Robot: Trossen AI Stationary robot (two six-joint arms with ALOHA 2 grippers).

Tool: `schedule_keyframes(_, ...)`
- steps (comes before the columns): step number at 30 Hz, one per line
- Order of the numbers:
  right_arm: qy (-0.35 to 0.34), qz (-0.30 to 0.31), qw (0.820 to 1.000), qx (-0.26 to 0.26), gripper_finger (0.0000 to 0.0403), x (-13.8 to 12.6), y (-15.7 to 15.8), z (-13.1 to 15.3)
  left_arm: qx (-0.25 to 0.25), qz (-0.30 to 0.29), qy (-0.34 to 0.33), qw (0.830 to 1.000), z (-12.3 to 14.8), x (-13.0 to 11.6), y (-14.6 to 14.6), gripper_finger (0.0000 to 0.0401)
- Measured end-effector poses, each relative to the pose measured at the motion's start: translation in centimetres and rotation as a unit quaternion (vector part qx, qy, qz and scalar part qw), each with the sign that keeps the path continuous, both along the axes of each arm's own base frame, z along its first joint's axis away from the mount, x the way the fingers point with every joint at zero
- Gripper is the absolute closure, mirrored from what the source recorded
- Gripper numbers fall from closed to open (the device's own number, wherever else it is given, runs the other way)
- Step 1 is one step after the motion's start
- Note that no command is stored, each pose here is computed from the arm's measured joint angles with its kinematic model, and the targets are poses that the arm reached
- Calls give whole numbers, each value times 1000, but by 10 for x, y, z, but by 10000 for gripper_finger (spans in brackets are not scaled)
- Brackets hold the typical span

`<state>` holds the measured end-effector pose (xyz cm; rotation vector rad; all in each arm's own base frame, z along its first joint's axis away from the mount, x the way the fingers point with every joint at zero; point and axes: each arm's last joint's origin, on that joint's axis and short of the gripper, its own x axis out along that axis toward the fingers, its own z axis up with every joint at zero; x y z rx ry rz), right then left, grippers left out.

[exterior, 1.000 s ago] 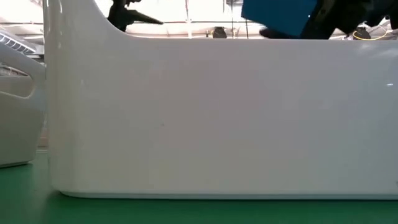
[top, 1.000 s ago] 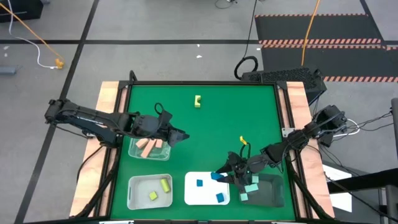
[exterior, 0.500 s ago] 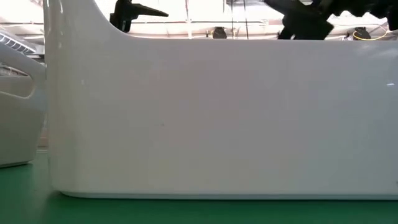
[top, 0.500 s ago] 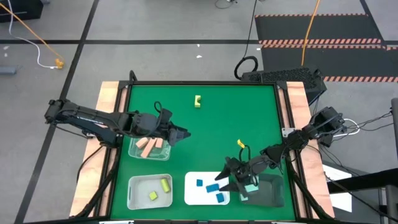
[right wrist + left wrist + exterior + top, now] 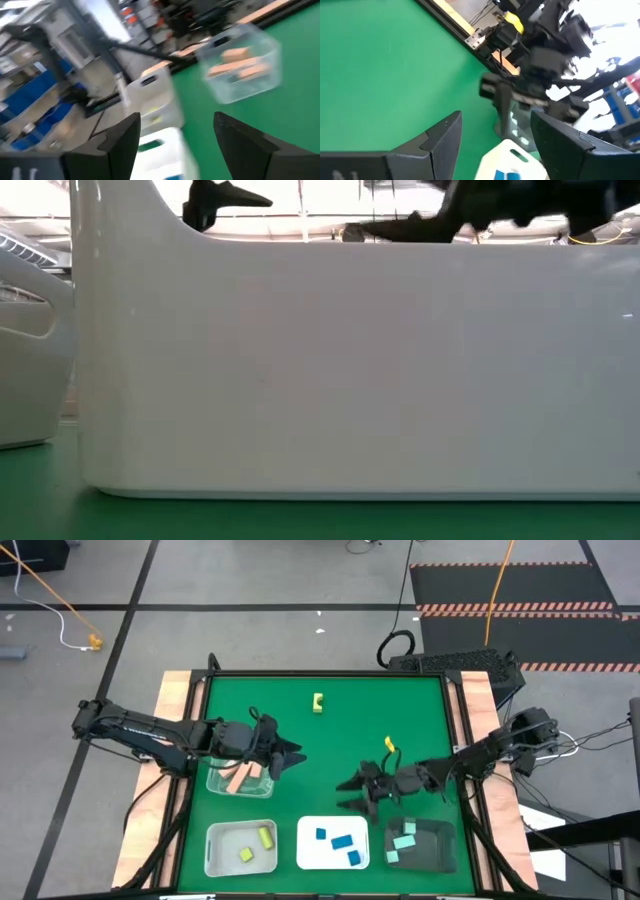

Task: Sort & place blocks by color
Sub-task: Put the green block into the gray bin

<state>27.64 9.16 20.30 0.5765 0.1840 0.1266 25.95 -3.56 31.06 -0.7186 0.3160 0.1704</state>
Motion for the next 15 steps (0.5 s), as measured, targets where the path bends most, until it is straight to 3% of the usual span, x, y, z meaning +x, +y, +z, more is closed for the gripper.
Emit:
schedule_keyframes(8,84,-112,990,-3,163,2,-48,-8,115,-31,6,993,0,0,1,164)
schedule_keyframes(15,120,-188,975,-3,163,2,-87,-14,174,25,32,984,-6,7,21,164)
